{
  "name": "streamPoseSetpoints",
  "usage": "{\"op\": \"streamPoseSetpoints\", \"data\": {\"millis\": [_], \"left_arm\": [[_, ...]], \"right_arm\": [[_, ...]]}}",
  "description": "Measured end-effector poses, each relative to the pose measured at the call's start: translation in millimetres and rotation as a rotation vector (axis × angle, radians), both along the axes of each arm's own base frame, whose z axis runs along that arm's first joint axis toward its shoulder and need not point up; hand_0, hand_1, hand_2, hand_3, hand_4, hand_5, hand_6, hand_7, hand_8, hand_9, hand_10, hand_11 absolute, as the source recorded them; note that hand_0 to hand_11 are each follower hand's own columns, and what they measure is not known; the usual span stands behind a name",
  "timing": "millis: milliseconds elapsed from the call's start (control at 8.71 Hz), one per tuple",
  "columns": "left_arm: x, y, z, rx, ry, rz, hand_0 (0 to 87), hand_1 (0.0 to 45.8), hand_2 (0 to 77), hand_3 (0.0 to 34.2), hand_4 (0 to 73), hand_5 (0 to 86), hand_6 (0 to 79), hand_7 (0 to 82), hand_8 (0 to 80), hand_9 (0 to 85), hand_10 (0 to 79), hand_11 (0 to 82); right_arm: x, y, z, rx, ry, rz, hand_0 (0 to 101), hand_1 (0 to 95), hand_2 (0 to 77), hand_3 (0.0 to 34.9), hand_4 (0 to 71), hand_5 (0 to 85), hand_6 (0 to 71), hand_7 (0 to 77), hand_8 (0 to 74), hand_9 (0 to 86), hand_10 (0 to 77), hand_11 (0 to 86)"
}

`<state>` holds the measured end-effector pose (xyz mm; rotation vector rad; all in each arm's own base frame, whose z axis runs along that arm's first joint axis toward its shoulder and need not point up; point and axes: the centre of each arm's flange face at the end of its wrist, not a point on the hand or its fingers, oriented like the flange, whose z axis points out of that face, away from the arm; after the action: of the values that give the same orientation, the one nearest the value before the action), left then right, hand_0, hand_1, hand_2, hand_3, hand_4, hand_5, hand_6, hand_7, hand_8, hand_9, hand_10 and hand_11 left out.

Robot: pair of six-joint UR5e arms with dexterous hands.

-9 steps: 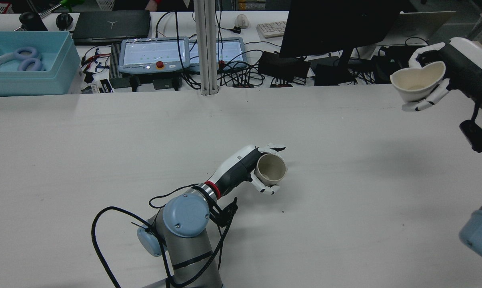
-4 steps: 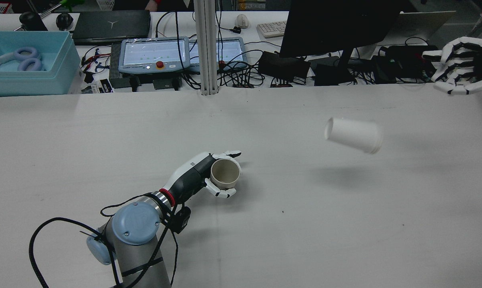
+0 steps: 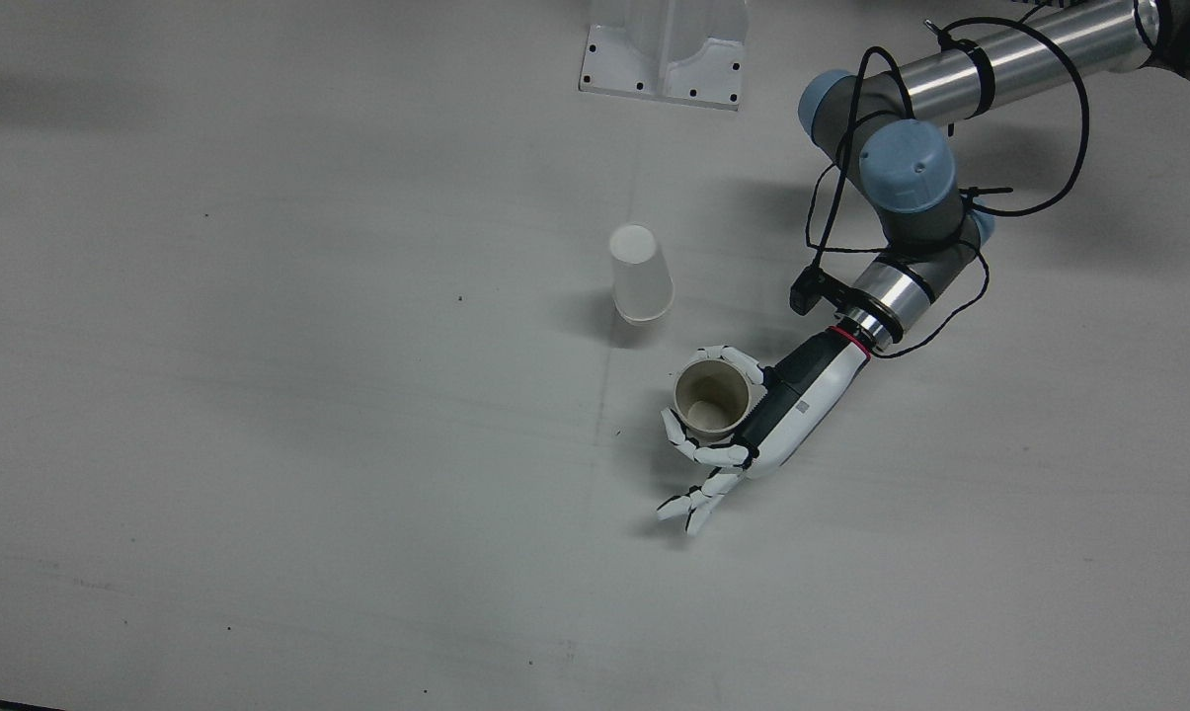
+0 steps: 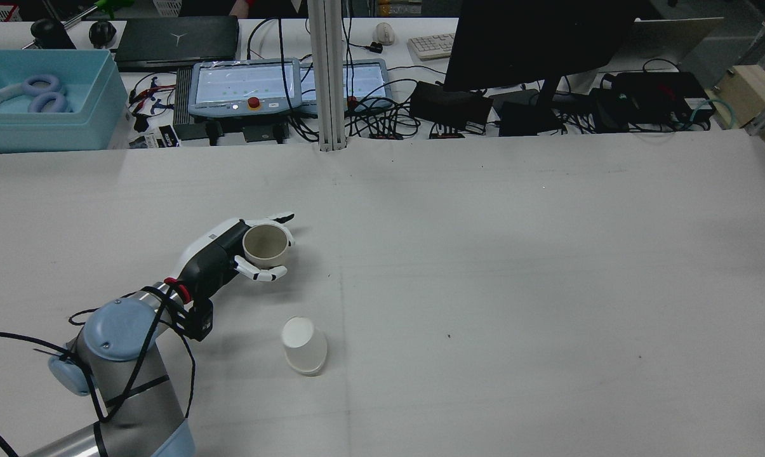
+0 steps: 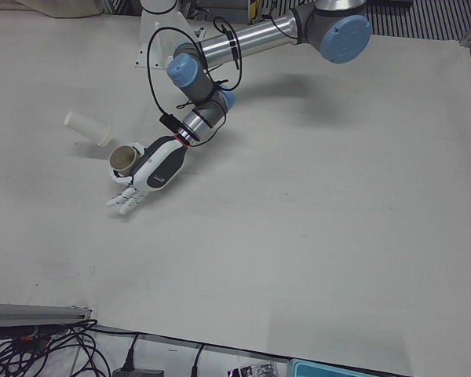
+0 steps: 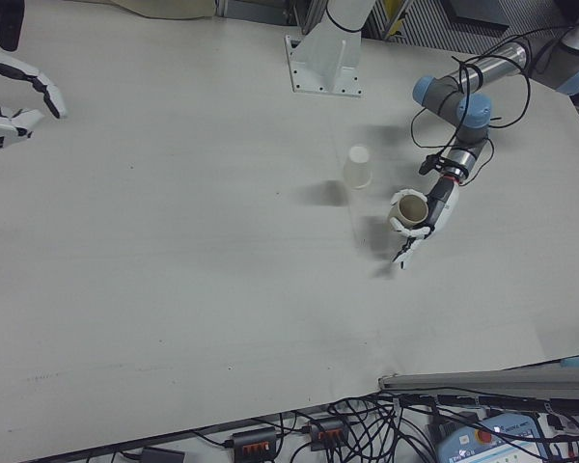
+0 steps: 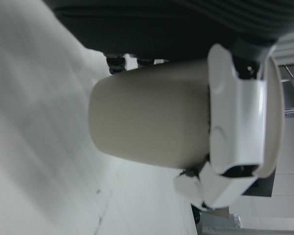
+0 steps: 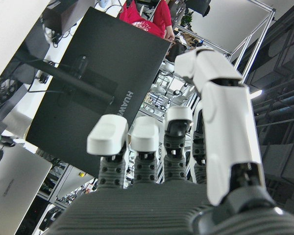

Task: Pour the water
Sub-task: 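Carry the beige cup back toward its start with the left hand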

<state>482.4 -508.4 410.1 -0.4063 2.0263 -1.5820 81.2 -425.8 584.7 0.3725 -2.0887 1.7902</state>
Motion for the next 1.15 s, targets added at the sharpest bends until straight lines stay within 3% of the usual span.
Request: {"op": "streamPoseSetpoints", "data": {"millis": [230,574,804,1149], "left_arm": [[-62.1,-24.6,64.7,-0.031,-0.001,-0.057,65.0,15.8,44.2,5.2,52.9,37.6,9.8,13.6,2.7,1.6,4.4,8.2],[-176.5,-72.9,125.1,-0.021,-0.005,-0.146,64.4,15.8,44.2,5.1,52.9,37.6,9.8,13.6,3.8,1.6,4.4,8.2],[-231.1,-86.8,186.1,-0.036,-0.025,-0.206,63.9,15.8,44.2,5.1,52.9,37.6,11.4,14.7,3.3,1.6,4.9,8.7],[-253.4,-84.8,268.6,-0.057,-0.059,-0.232,63.5,15.8,44.7,5.2,52.9,37.6,12.0,14.7,3.8,3.3,6.0,10.9]], "right_arm": [[32.5,9.7,81.3,-0.062,0.012,0.005,71,25.1,32.7,0.0,34.9,51.3,64.4,51.8,68.7,70.9,69.8,69.8],[38.2,24.7,171.3,-0.138,0.025,0.003,73,25.1,31.1,0.0,34.4,50.2,64.4,52.9,68.7,69.8,69.8,69.8],[37.6,27.9,192.0,-0.16,0.041,0.002,73,25.1,31.1,0.0,33.8,50.2,62.2,54.0,68.7,70.4,69.8,69.8],[37.5,29.1,197.2,-0.167,0.051,0.003,73,25.1,30.0,0.0,35.5,50.2,63.8,54.0,68.2,70.4,69.8,69.8]]}}
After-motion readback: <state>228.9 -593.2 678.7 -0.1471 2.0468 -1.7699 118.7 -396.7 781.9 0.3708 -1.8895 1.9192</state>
